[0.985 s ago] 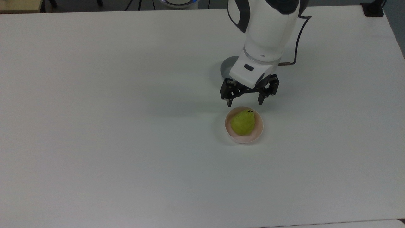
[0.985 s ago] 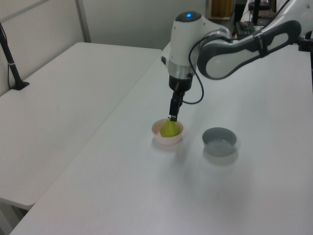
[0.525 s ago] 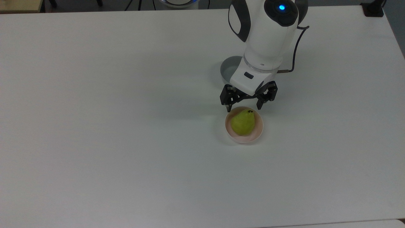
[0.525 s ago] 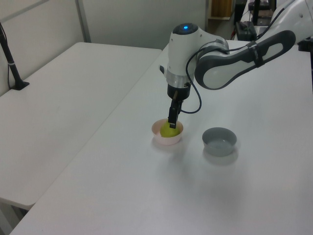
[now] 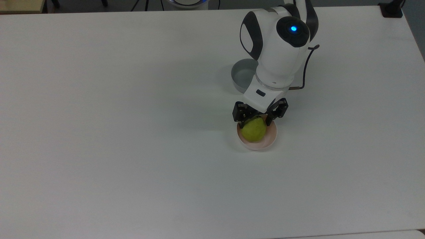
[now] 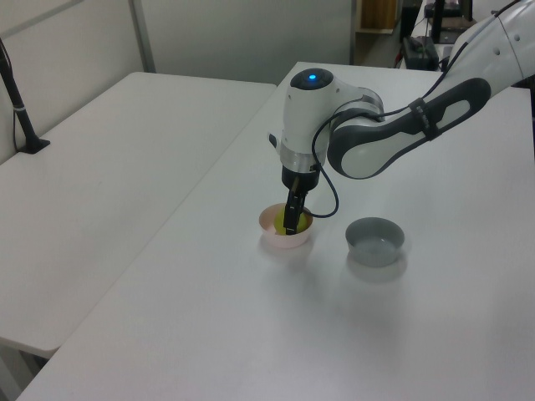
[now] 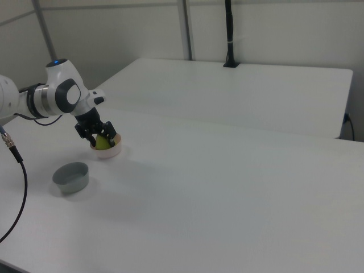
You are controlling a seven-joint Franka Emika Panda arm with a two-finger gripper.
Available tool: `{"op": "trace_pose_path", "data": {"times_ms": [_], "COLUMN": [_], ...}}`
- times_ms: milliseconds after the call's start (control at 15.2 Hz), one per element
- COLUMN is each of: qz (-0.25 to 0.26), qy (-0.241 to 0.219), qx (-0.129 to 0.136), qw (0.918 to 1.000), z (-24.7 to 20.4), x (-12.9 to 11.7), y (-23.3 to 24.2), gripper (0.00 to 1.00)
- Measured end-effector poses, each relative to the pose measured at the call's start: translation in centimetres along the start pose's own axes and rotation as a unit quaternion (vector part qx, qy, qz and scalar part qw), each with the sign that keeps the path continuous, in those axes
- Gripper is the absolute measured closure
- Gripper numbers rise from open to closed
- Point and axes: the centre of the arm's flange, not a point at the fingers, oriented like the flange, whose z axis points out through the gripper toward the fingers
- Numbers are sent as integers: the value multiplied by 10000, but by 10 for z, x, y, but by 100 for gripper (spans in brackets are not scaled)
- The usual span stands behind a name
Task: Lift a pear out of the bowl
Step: 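Lower the gripper around the pear and close on it, then lift the pear out of the pink bowl and carry it aside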
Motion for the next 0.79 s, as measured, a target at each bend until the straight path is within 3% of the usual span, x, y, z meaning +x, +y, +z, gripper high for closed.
{"op": "trace_pose_path", "data": {"times_ms": [66, 197, 788], "qz": [-4, -16, 100], "qy": [1, 17, 110], "qx": [-5, -17, -4], "qw": [10000, 10000, 9999], "z": [0, -1, -9], "x": [0, 1, 5], "y": [0, 0, 1], "gripper": [13, 25, 26]}}
